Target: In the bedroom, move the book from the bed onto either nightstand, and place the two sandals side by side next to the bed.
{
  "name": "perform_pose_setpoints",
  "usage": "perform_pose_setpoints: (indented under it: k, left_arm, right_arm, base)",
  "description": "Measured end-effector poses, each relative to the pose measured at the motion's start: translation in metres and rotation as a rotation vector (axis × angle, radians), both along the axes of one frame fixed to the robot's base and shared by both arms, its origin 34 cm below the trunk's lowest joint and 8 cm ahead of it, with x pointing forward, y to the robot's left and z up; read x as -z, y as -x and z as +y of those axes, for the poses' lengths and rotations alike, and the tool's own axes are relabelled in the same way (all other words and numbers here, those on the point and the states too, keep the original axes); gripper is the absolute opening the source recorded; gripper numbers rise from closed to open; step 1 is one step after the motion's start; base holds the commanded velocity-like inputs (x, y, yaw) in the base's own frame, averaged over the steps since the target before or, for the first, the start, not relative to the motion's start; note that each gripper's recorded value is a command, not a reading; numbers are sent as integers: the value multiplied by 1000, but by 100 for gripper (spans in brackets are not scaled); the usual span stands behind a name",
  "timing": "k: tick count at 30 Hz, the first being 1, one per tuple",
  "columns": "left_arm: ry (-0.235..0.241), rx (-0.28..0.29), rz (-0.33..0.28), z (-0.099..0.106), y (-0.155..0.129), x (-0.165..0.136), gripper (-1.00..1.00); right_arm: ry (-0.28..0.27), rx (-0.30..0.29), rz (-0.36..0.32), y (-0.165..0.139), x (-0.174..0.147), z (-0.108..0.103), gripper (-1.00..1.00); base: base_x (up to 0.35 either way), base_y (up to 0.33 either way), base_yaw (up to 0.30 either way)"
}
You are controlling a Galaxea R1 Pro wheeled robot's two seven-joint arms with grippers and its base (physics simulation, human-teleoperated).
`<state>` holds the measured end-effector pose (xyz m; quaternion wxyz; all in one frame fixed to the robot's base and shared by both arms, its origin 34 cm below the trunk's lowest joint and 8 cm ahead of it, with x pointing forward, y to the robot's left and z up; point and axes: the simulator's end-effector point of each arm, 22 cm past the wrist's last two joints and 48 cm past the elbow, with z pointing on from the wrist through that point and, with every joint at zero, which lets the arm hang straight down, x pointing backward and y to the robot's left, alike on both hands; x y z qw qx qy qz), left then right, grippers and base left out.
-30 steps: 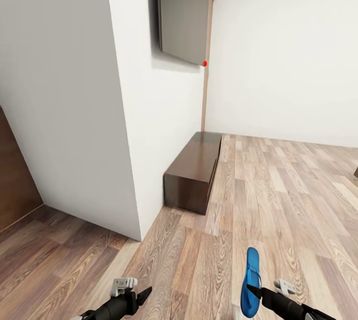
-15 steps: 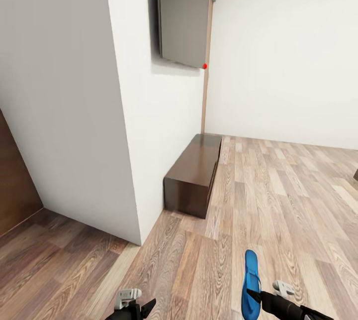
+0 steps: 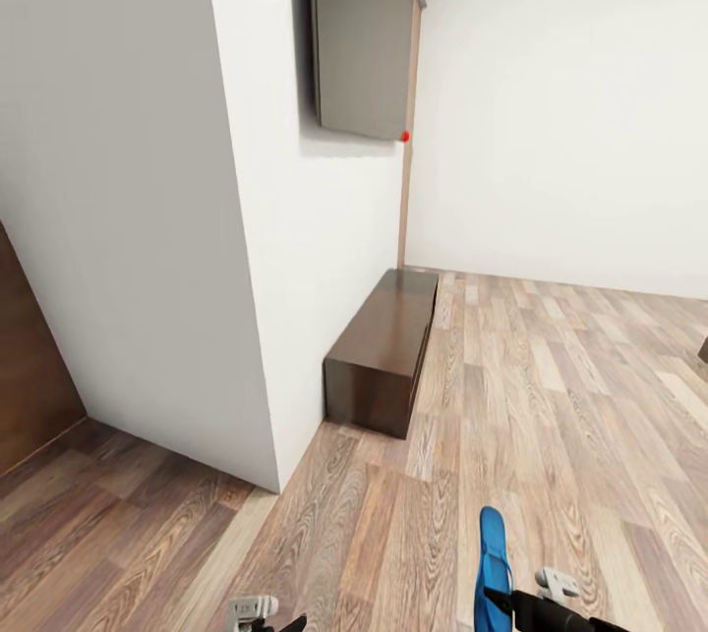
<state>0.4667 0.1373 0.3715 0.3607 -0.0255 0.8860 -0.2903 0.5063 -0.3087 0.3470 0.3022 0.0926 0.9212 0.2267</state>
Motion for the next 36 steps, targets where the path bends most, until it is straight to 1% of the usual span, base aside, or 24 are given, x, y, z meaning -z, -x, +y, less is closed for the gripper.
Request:
perform_pose_setpoints:
  k: [7,8,10,11,12,14,16,18,20,23,27,29,33,36]
  left_arm:
    - [-23,4,-4,1,5,-5,100]
    - [-25,7,9,0,9,-3,100]
    - [-25,8,14,0,10,-5,100]
    - [-25,8,16,-1,10,-7,100]
    - [-24,9,19,-1,11,-9,100]
    - [-23,11,22,-3,11,-12,100]
    - [-27,16,22,-3,11,-16,100]
    - [-45,34,22,-1,12,-18,100]
    - [-72,45,21,10,12,-20,100]
    - [-88,53,23,16,12,-24,100]
    - [-94,60,50,17,21,-23,100]
    - [-95,61,66,18,25,-23,100]
    - [-94,61,74,16,27,-28,100]
    - [-95,59,69,16,26,-35,100]
  right_arm:
    - [-3,0,24,5,-8,3,-100]
    - [17,7,59,14,0,6,-100]
    - [32,22,83,17,3,13,-100]
    - [47,21,96,19,6,18,-100]
    - [67,16,99,20,7,21,-100]
    - [87,10,91,19,4,22,-100]
    - [92,10,90,18,0,23,-100]
    - [97,8,88,16,-4,23,-100]
    - [99,7,88,16,-8,23,-100]
    - [98,7,88,15,-14,23,-100]
    - [96,9,91,15,-22,23,-100]
    - [96,9,102,20,-22,24,-100]
    - [87,15,132,33,-22,27,-100]
    - [84,21,134,32,-28,26,-100]
  base:
    - [0,0,0]
    - [0,0,0]
    - [0,0,0]
    - [0,0,0]
    - [0,0,0]
    - [0,0,0]
    - [0,0,0]
    - [0,0,0]
    - [0,0,0]
    - [0,0,0]
    - [0,0,0]
    - [0,0,0]
    - [0,0,0]
    - [0,0,0]
